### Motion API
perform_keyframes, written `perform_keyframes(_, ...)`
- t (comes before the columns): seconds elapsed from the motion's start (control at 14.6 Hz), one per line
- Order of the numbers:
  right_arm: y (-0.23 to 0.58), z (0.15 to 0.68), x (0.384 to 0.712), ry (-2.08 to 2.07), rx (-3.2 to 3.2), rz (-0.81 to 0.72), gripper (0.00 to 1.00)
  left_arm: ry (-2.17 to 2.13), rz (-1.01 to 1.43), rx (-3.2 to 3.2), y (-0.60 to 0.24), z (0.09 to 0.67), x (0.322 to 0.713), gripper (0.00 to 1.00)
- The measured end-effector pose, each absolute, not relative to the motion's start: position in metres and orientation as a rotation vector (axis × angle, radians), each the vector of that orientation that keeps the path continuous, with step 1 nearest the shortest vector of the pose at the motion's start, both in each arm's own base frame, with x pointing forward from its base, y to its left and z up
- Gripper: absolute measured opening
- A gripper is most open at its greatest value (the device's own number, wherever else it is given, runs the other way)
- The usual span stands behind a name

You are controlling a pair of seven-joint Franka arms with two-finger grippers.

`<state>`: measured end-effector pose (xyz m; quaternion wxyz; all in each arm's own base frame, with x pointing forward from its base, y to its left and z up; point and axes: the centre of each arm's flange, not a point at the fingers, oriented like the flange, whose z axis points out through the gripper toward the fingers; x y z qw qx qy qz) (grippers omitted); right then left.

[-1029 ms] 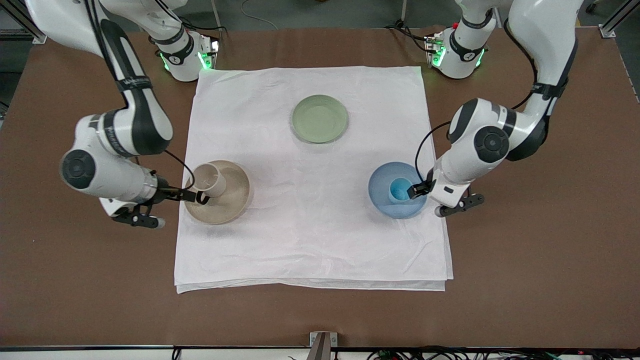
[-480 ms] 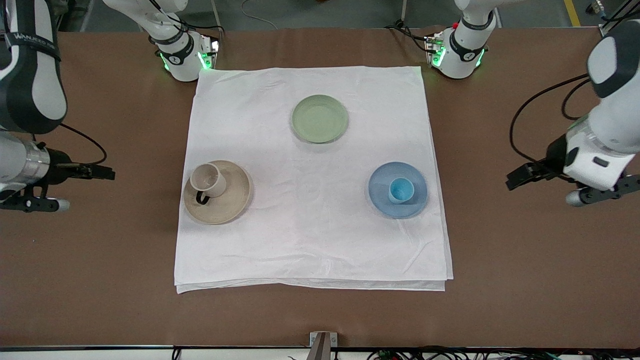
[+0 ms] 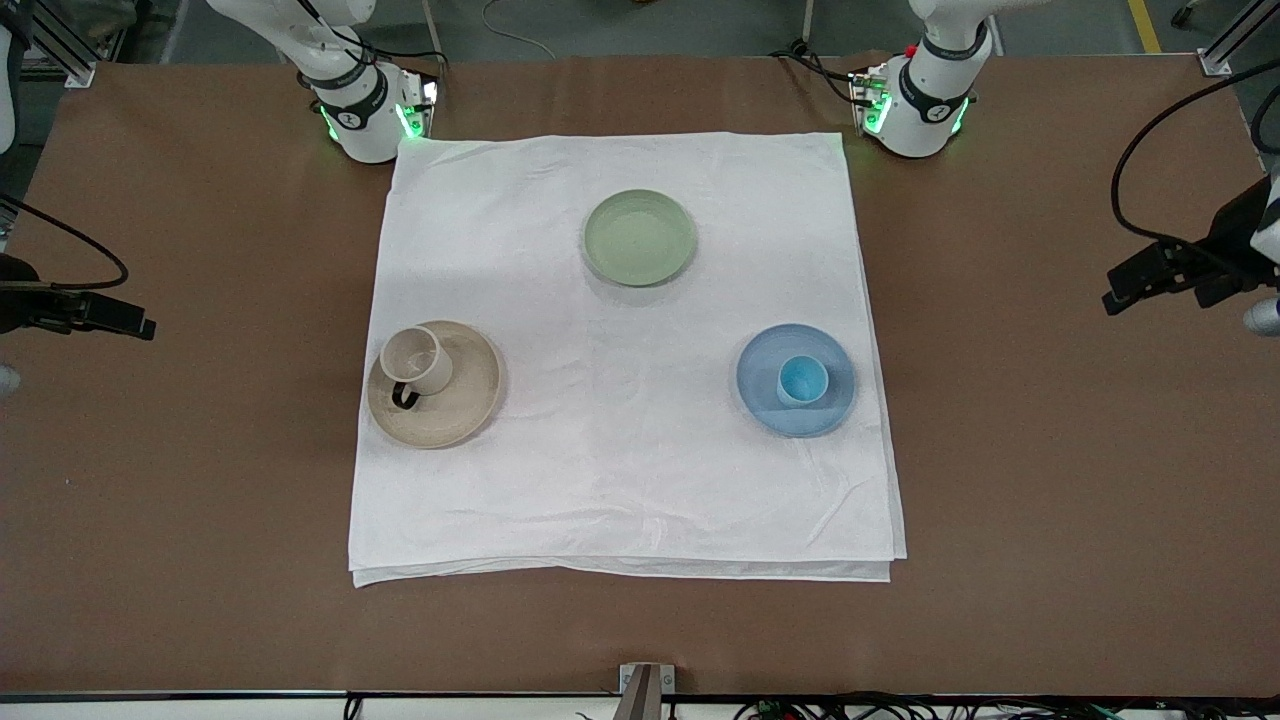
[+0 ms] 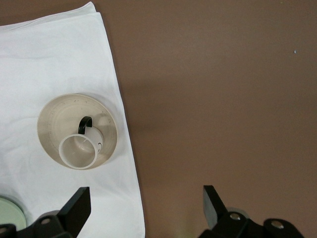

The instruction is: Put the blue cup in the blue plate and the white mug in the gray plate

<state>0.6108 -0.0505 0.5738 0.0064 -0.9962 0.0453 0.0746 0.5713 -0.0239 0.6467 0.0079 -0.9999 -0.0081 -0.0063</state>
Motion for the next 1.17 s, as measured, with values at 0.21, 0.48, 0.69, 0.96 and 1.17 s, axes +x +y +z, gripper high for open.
perform_keyframes(0.21, -0.038, 0.563, 0.607, 0.108, -3.104, 0.342, 1.00, 0.029, -0.008, -3.118, -0.016, 0.666, 0.549, 1.00)
perform_keyframes(0.48, -0.027, 0.561, 0.601, 0.079, -3.104, 0.360, 1.00, 0.048, 0.002, -3.116, -0.022, 0.667, 0.538, 1.00)
perform_keyframes(0.69, -0.017, 0.574, 0.581, 0.058, -3.116, 0.289, 1.00, 0.060, 0.015, -3.113, -0.026, 0.665, 0.528, 1.00)
perform_keyframes(0.96, -0.014, 0.593, 0.544, 0.055, -3.125, 0.218, 1.00, 0.070, 0.005, -3.110, -0.030, 0.657, 0.517, 1.00)
perform_keyframes(1.17, -0.010, 0.617, 0.522, 0.045, -3.131, 0.161, 1.00, 0.071, -0.006, -3.117, -0.031, 0.654, 0.512, 1.00)
